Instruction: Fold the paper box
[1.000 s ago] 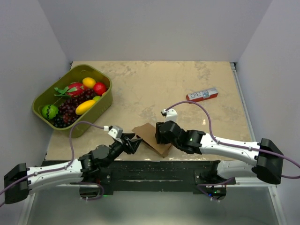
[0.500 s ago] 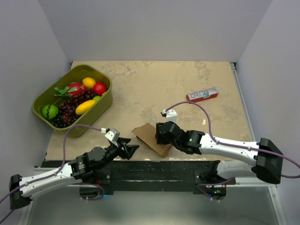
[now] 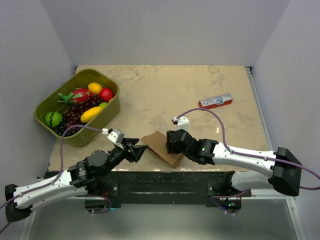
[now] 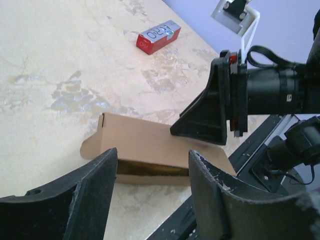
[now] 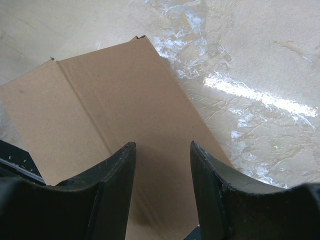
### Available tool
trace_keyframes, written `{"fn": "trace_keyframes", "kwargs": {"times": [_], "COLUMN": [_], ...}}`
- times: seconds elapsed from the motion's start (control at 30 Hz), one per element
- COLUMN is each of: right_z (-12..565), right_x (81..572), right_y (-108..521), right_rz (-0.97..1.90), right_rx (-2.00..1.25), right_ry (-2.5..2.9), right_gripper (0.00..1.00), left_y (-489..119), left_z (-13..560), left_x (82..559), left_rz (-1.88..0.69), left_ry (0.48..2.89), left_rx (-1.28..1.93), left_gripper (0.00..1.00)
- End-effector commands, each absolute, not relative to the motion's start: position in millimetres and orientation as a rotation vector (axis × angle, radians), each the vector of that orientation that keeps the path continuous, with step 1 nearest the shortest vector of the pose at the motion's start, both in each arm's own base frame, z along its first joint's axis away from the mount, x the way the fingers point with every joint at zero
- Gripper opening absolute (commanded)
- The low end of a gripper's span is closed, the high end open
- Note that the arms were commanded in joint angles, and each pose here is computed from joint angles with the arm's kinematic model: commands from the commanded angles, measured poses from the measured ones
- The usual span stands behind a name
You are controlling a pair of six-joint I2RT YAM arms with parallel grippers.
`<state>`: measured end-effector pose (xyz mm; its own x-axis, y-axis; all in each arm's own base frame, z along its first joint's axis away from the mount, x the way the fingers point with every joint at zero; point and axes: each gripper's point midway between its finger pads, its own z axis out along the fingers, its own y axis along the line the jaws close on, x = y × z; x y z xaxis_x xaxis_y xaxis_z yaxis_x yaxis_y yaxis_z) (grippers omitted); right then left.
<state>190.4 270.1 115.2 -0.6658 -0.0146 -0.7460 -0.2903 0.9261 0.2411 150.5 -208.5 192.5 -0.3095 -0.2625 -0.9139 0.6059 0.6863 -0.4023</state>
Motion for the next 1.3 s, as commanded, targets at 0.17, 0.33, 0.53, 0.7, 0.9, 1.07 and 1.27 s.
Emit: {"fn": "trace_keyframes", "kwargs": {"times": [0.17, 0.33, 0.53, 0.7, 0.9, 1.07, 1.27], "right_z": [112, 112, 112, 112, 128, 138, 120], "right_x": [194, 193, 194, 196, 197, 189, 169], "right_y": [270, 269, 264, 267, 264, 261, 277], "right_rz": [0.405, 0.406, 0.369, 0.357, 0.348, 0.375, 0.376], "right_rx": [-0.199, -0.189, -0.190, -0.201, -0.236, -0.328, -0.653], "right_ry": [2.254, 2.258, 2.254, 2.258, 2.226, 2.223, 2.246], "right_gripper": [0.51, 0.51, 0.51, 0.51, 0.54, 0.71, 0.83], "left_y": [-270, -268, -259, -254, -254, -260, -255], "left_z": [224, 179, 105, 79, 116, 139, 140], "left_x": [188, 212, 187, 175, 194, 200, 215], "left_rz": [-0.803, -0.842, -0.928, -0.940, -0.857, -0.835, -0.766], "left_ry": [1.611, 1.671, 1.820, 1.888, 1.813, 1.782, 1.823], "left_rx": [0.348, 0.288, 0.293, 0.316, 0.310, 0.347, 0.348], "left_gripper": [0.57, 0.48, 0.40, 0.37, 0.38, 0.45, 0.61]}}
